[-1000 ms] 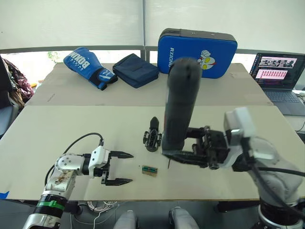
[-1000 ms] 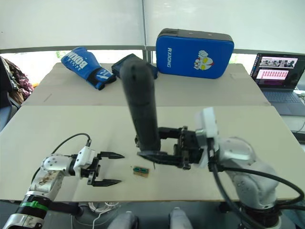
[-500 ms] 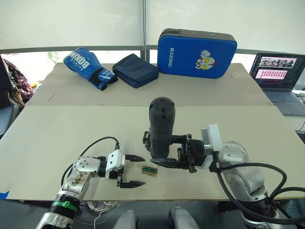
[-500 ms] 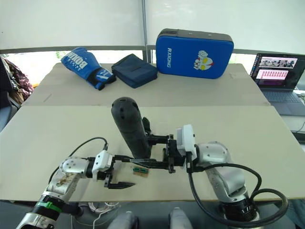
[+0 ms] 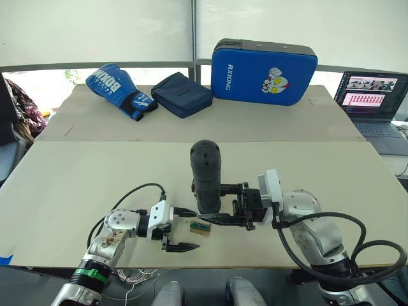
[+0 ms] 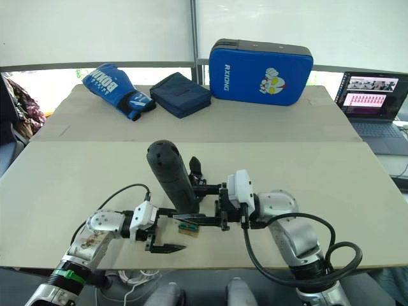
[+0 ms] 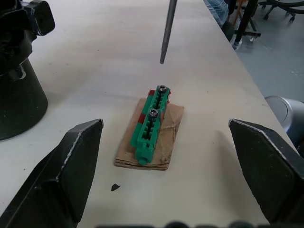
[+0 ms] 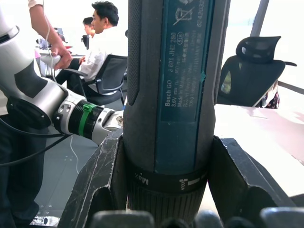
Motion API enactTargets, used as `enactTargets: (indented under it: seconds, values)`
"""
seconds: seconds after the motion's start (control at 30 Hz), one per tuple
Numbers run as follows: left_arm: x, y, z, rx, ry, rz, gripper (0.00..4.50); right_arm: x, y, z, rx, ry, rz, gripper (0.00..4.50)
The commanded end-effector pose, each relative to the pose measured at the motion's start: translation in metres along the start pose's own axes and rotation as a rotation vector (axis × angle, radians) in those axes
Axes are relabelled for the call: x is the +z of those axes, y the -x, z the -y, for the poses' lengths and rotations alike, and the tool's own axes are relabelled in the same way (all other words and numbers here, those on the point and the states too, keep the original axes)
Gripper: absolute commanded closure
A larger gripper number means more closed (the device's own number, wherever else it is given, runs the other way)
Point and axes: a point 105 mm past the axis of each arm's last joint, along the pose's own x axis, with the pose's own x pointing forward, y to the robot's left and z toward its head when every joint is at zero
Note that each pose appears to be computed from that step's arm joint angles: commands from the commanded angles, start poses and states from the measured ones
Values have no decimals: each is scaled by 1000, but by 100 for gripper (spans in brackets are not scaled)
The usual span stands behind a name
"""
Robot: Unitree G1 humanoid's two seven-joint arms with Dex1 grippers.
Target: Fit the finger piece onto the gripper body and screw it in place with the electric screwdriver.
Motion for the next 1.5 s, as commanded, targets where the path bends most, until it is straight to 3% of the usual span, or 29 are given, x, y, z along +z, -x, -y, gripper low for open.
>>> enactTargets:
  seconds: [0.03, 0.63, 1.5]
  values:
    - [-5, 1, 3, 13, 11, -21, 0, 14, -6, -1, 26, 70, 53, 256]
    - [9, 1, 1, 39, 22, 7, 0, 10, -9, 1, 31, 57, 57, 256]
    - [-13, 1, 5, 12, 31, -41, 0, 6, -11, 1, 36, 62, 54, 256]
